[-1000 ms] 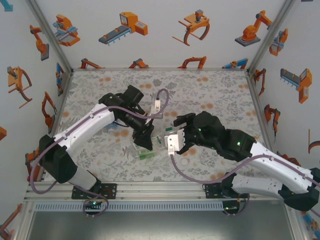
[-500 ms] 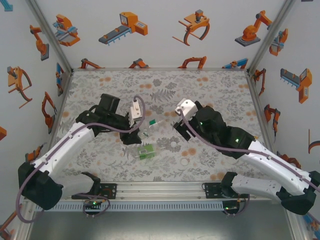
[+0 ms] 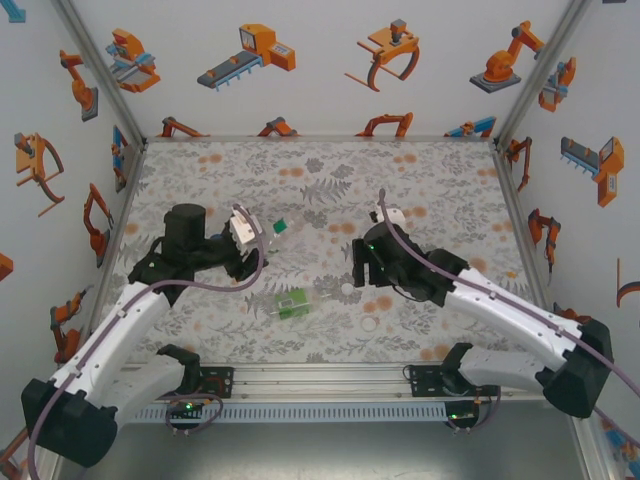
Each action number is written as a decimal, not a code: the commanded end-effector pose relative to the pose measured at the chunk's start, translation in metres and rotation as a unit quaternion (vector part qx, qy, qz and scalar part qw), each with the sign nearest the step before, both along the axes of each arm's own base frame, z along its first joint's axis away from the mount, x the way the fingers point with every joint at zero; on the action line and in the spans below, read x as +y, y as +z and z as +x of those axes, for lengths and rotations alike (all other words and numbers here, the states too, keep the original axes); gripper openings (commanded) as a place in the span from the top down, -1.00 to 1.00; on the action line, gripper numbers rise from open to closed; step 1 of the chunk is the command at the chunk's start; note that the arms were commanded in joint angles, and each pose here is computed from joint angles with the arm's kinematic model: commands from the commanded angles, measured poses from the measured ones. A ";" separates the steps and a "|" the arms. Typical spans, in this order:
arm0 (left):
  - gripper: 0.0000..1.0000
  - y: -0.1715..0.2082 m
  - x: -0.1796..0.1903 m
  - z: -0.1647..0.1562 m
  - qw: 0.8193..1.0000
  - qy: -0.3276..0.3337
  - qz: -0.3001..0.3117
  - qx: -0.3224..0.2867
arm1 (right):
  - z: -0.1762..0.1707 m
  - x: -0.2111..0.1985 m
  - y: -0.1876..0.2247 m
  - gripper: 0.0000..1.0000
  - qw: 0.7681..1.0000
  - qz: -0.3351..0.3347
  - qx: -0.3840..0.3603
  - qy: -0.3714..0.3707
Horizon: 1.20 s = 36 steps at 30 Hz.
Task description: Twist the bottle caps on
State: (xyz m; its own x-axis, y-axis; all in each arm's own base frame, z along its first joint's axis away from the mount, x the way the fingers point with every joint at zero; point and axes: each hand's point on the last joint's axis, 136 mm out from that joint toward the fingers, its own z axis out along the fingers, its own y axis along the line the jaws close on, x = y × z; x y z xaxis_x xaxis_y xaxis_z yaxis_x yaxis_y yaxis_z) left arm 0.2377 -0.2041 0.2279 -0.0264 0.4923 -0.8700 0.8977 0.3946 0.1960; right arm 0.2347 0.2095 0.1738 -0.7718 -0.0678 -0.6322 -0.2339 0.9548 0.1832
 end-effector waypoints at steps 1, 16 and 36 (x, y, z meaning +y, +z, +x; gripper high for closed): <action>0.34 0.017 0.005 0.008 0.999 0.027 -0.016 -0.037 | -0.015 -0.004 -0.035 -0.29 0.995 -0.002 0.086 -0.044; 0.29 0.015 0.015 0.007 0.997 0.060 0.001 -0.057 | -0.053 -0.010 -0.124 -0.13 0.970 -0.049 0.228 -0.066; 0.27 0.009 0.014 0.006 0.997 0.057 0.018 -0.054 | -0.063 -0.010 -0.150 0.02 0.967 -0.070 0.234 -0.068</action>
